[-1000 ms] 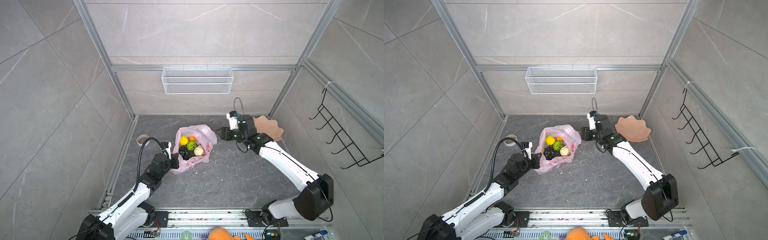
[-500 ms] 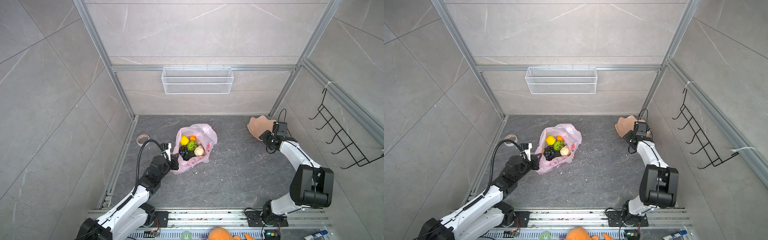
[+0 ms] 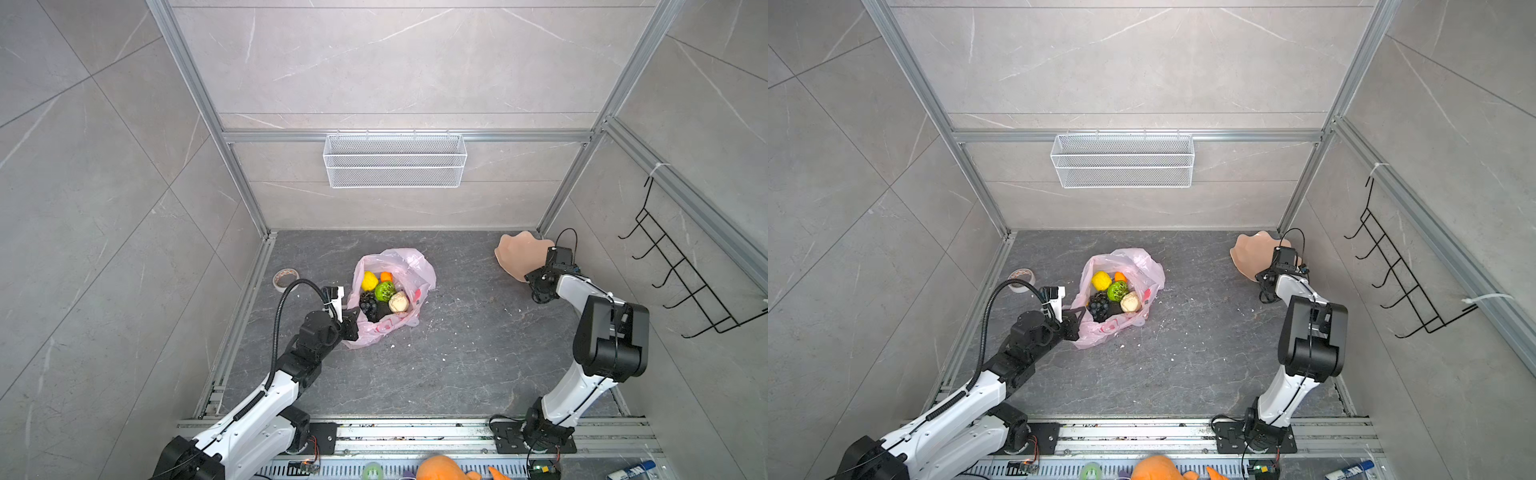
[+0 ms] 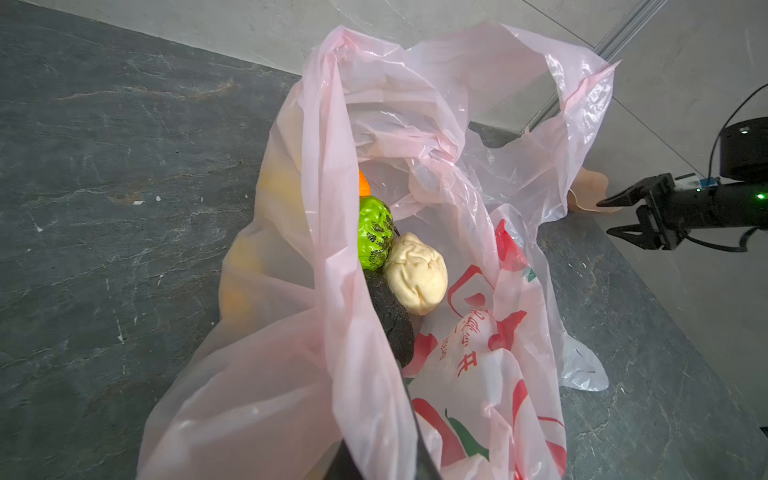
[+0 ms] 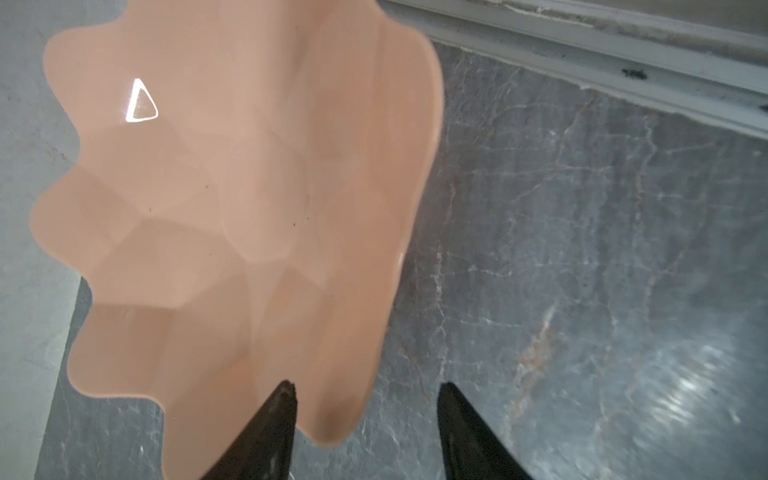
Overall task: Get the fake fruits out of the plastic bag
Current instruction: 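Grasp the bowl rim with the right gripper and drag it beside the bag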
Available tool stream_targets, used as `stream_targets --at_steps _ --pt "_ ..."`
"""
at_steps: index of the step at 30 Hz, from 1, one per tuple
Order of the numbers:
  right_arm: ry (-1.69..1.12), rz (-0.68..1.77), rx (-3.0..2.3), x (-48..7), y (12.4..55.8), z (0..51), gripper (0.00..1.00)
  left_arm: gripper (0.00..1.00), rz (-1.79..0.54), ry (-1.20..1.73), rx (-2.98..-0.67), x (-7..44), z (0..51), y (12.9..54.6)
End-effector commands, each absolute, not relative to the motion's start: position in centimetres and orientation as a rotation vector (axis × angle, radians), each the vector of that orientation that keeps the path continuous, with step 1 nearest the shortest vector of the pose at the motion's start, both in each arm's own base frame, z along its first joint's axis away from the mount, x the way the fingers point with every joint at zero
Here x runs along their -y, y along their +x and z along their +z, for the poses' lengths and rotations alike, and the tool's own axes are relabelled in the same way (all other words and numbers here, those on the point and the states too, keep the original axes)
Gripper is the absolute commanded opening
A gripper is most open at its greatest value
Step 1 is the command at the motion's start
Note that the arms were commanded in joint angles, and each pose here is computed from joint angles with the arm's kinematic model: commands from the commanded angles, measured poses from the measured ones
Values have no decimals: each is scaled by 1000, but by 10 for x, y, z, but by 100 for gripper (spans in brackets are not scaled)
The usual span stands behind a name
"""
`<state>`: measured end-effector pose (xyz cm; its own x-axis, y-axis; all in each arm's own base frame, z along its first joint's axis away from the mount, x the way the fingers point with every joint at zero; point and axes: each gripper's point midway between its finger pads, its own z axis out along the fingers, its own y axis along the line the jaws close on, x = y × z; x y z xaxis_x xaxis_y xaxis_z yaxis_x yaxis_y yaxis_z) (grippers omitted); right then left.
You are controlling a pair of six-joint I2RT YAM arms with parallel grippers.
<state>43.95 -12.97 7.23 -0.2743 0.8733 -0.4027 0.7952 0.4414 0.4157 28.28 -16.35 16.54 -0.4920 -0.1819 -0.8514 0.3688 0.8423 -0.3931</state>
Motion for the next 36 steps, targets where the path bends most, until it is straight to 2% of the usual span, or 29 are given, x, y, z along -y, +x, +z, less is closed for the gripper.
stream_targets --at_steps 1,5,12,18,25,36 --pt "1426 198 -2051 139 458 77 56 0 -709 160 -1905 170 184 285" --pt "1444 208 -2061 140 464 70 49 0 -702 156 -1896 168 185 284" --pt "1456 273 -2060 134 466 64 22 0 -691 150 -1890 166 185 284" --pt "1439 311 -2054 127 459 74 9 0 -686 149 -1887 166 185 285" --pt "1357 431 -2085 101 432 87 3 0 -669 150 -1892 164 183 286" --pt "1089 638 -2328 23 359 93 0 0 -613 144 -1901 158 180 288"
